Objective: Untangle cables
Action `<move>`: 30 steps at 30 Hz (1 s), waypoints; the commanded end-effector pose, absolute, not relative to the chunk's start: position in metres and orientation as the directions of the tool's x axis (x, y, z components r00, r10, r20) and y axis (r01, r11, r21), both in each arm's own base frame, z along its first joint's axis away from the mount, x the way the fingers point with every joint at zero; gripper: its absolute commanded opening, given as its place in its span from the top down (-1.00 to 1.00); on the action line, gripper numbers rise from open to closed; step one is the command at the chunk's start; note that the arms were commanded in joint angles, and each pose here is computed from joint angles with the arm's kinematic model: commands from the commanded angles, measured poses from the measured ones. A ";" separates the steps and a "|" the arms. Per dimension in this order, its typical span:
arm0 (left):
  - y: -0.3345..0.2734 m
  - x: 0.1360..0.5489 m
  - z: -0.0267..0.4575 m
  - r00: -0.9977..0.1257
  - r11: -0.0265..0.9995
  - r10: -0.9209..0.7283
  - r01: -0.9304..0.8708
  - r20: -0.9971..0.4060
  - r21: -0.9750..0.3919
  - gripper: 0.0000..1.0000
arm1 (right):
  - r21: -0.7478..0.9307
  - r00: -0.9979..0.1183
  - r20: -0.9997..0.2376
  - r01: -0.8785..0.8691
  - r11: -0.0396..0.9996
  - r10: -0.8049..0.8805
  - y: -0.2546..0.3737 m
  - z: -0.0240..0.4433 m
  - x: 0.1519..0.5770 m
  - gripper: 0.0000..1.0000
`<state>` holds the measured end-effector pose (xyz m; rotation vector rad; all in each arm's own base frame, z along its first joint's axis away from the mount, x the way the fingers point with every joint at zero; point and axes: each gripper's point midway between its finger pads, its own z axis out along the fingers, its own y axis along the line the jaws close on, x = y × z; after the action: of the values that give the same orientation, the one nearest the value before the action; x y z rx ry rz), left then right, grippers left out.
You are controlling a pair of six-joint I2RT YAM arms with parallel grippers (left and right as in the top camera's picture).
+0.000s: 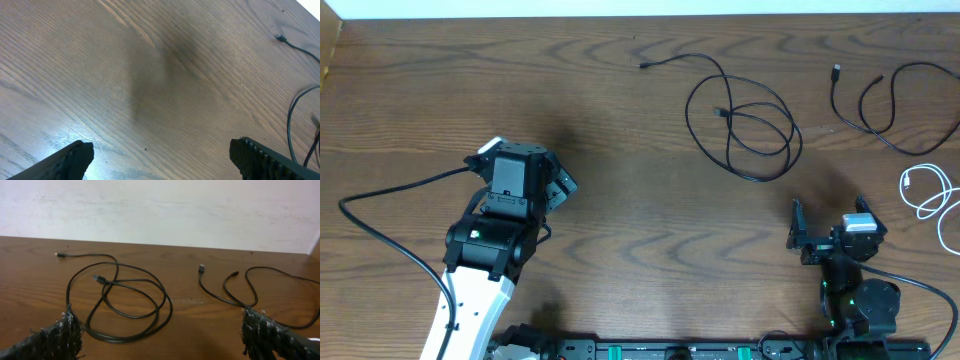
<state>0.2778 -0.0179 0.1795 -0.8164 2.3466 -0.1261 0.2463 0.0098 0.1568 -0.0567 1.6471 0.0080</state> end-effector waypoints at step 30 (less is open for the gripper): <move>-0.016 0.279 0.183 -0.590 0.796 -0.593 -0.532 -0.549 -0.288 -0.88 | -0.023 -0.074 -0.997 -0.061 0.998 -0.028 0.015 0.156 0.246 -0.98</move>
<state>0.2778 -0.0179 0.1795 -0.8164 2.3466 -0.1261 0.2461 0.0134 0.1569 -0.0700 1.6462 0.0202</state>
